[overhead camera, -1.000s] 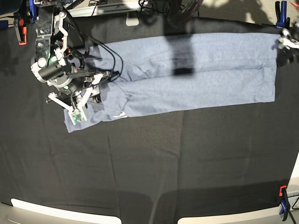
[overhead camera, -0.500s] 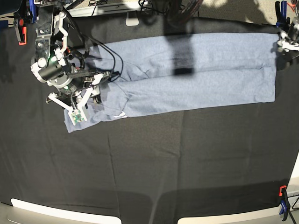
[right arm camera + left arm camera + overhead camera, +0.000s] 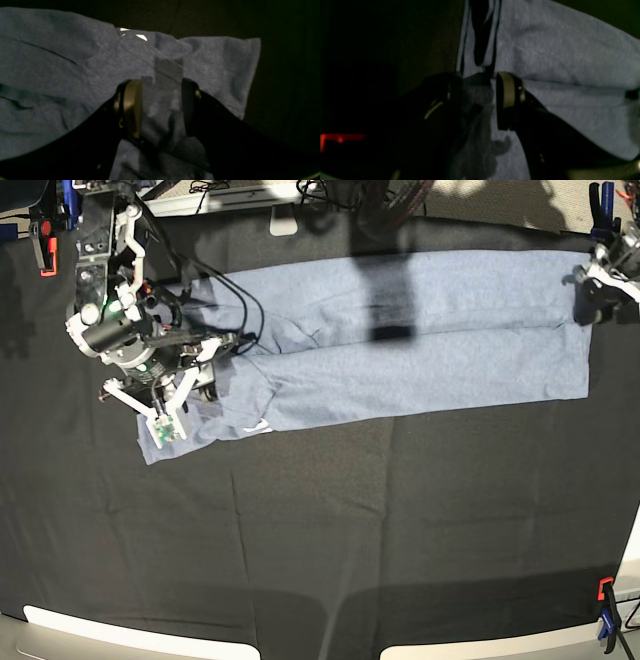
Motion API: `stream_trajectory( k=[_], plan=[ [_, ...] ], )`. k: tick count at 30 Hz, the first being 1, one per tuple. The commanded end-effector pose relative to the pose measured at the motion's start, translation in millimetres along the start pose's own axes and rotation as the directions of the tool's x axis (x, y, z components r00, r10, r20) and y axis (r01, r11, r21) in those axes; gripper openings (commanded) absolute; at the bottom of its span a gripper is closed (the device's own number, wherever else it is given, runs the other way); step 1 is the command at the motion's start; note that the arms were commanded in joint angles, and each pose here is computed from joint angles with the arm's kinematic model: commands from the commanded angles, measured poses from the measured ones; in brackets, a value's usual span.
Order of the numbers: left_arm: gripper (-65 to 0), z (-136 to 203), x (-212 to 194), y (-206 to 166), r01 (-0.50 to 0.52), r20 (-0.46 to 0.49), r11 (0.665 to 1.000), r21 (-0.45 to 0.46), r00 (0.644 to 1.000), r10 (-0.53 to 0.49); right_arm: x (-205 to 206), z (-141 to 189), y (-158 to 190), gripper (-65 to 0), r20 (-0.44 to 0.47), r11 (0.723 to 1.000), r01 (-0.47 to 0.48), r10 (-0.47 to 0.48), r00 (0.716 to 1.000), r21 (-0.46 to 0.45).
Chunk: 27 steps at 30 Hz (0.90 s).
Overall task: Layout the t-shirt on the table in an organized manner, then fold the t-shirt properly
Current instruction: 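Hold the folded edge with the right gripper while the left gripper regrasps, then grasp the folded shirt end with the left gripper and lift it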
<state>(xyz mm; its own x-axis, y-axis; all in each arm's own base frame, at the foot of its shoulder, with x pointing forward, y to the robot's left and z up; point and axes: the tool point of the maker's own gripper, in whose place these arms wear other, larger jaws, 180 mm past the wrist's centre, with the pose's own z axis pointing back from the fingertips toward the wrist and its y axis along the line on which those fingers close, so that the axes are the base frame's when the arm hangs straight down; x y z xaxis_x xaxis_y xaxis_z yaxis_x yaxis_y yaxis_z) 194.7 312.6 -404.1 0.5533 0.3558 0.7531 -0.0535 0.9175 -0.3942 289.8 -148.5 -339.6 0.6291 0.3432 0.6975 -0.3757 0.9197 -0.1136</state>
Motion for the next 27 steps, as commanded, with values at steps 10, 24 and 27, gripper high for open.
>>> stream_trajectory(
  k=[10, 24, 27],
  plan=[
    [-44.1, -2, 1, -8, -0.003, 0.03, 1.0, -0.012, 1.0, 0.004, 16, 4, 1, -40.0, 0.059, 1.0, 0.011, -0.012, 0.998, 0.019],
    [-44.1, -14, -19, -37, -0.093, 0.043, 0.993, -0.077, 0.994, 0.096, 15, 4, 0, -40.0, 0.052, 1.0, 0.01, -0.011, 0.999, 0.018],
    [-44.1, -15, -14, -38, -0.093, 0.075, 0.992, -0.084, 0.992, 0.099, 15, 4, 0, -40.0, 0.052, 1.0, 0.01, -0.011, 0.999, 0.018]
  ],
)
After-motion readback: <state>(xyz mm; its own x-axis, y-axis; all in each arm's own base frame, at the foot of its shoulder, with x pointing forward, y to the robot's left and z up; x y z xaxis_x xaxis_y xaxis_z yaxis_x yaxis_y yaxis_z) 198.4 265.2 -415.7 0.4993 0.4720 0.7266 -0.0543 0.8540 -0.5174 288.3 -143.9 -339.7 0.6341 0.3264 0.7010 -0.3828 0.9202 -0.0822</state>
